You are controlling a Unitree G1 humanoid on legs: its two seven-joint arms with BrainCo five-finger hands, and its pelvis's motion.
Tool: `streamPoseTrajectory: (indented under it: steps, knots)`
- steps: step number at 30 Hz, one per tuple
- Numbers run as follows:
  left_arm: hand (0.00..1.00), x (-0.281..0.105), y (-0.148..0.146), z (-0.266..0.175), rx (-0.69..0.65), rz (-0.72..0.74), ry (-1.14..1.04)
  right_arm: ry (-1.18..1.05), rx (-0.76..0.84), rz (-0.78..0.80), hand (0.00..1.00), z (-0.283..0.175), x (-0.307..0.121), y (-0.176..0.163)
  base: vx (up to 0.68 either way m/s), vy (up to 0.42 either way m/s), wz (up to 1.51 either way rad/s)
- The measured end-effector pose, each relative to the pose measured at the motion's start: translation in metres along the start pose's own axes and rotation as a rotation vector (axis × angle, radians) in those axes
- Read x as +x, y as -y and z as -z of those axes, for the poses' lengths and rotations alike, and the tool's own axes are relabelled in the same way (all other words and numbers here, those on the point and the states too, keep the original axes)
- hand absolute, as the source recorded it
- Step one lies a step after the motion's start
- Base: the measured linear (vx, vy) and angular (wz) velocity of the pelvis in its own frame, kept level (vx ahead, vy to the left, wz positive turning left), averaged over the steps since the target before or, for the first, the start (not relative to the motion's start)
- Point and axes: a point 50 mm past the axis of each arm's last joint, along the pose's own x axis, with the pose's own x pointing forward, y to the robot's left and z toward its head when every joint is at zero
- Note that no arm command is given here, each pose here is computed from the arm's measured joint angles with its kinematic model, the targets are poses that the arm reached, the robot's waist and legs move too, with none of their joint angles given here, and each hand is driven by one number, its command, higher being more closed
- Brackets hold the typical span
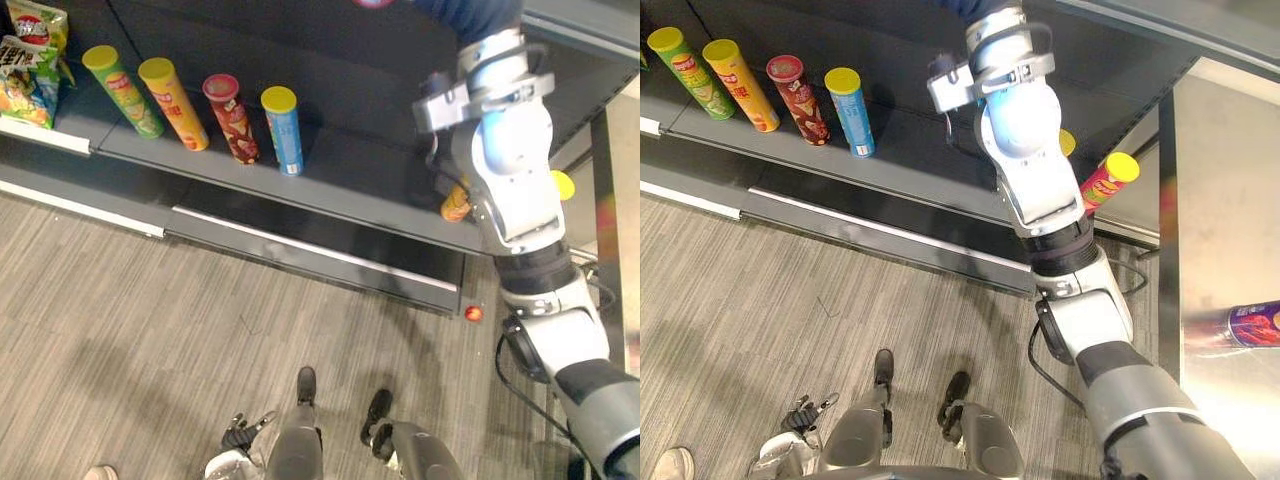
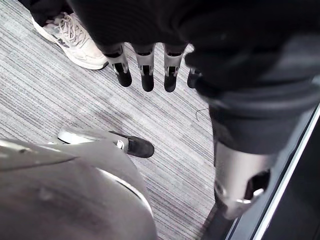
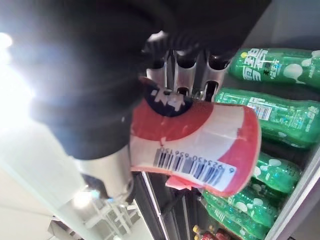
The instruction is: Put the gum and the chips on the shelf.
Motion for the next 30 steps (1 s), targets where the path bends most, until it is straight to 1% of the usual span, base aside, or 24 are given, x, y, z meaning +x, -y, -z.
streamPoseTrajectory:
  steps: [4,9,10,15,20,27,30]
  knots:
    - [0.0,-0.001,-0.001,0.002,0.0,-0.003,-0.004,-0.076,-0.038,0.044,1.0,0.016,0.004,0.016,0.0,0.0,0.0]
    - [0.0,-0.001,-0.002,0.003,0.0,-0.004,-0.006,-0.168,-0.06,0.128,1.0,0.032,0.015,0.038,-0.02,0.0,-0.07]
    - [0.0,-0.001,-0.002,0.003,0.0,-0.003,-0.006,-0.192,-0.056,0.166,1.0,0.035,0.018,0.046,0.0,0.0,-0.03]
    - [0.0,-0.001,-0.002,0.002,0.001,0.0,-0.006,-0.243,-0.07,0.241,1.0,0.04,0.025,0.064,0.02,0.003,-0.09]
    - [0.0,-0.001,-0.001,0.002,0.005,0.011,-0.003,-0.312,-0.083,0.287,1.0,0.053,0.021,0.079,0.04,0.014,-0.04]
    - [0.0,-0.001,0.0,0.003,0.007,0.022,-0.008,-0.383,-0.128,0.306,1.0,0.062,0.016,0.097,0.01,0.021,-0.02]
    - [0.0,-0.001,0.0,0.004,0.007,0.025,-0.011,-0.433,-0.12,0.347,1.0,0.071,0.009,0.106,0.02,0.039,0.0]
